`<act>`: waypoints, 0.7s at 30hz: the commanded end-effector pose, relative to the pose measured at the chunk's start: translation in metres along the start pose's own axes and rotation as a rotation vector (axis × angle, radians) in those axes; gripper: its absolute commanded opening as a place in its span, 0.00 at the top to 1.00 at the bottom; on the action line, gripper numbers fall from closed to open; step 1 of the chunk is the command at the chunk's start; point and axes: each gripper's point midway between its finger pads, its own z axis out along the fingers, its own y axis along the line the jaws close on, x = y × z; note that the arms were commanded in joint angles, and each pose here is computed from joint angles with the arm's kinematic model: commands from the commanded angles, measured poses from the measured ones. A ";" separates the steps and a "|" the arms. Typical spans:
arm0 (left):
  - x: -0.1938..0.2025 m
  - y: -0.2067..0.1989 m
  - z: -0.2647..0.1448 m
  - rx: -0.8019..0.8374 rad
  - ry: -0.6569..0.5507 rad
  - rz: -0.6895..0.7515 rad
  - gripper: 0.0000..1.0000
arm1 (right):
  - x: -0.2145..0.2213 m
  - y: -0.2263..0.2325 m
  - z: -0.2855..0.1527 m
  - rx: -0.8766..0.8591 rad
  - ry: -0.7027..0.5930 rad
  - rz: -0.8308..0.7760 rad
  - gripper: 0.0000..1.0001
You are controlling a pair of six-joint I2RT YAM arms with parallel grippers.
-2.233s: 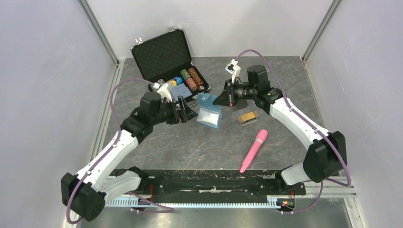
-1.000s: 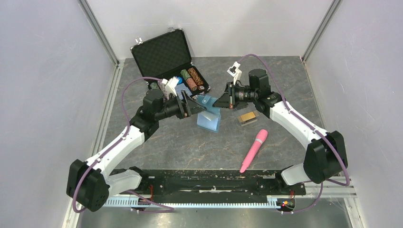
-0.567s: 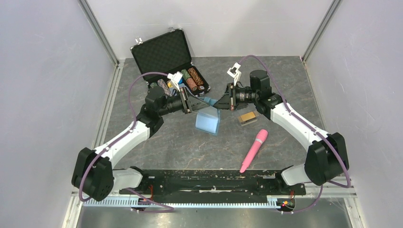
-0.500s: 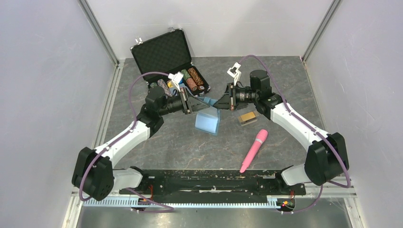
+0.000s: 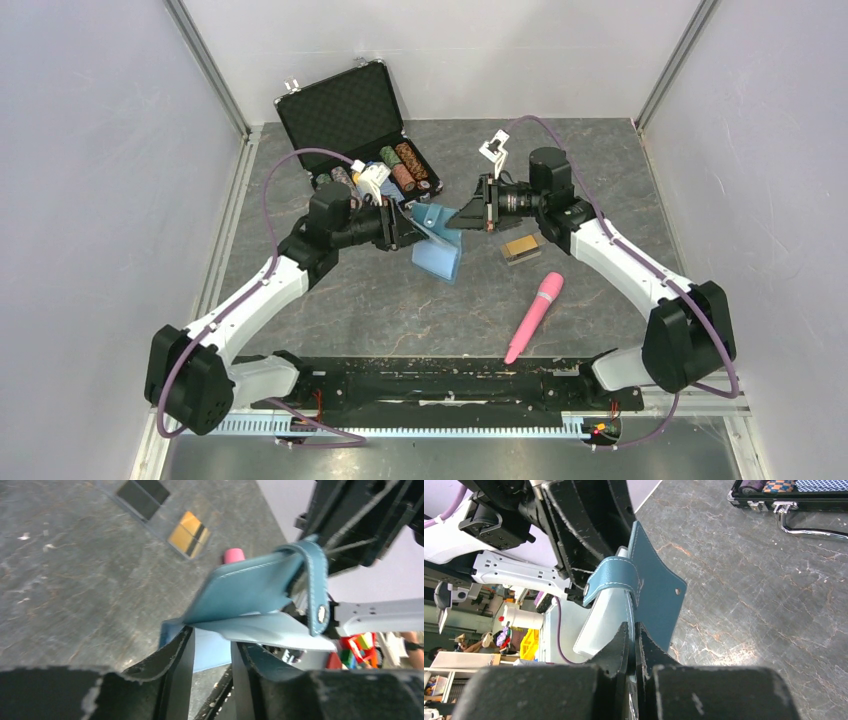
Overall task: Put the credit cards into the card holder
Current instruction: Open the card holder.
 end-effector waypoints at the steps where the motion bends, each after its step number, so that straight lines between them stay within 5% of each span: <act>1: -0.018 0.017 -0.007 -0.143 -0.040 0.130 0.57 | -0.002 0.025 -0.007 -0.098 -0.024 -0.053 1.00; 8: -0.017 0.003 0.006 -0.020 -0.024 0.121 0.18 | 0.003 0.027 -0.006 -0.128 -0.011 -0.048 1.00; 15: -0.022 -0.023 0.008 0.137 -0.076 0.110 0.11 | 0.007 0.021 -0.004 -0.123 0.000 -0.036 1.00; 21: -0.021 -0.031 0.011 0.197 -0.061 0.090 0.15 | 0.011 0.017 -0.002 -0.129 0.017 -0.027 1.00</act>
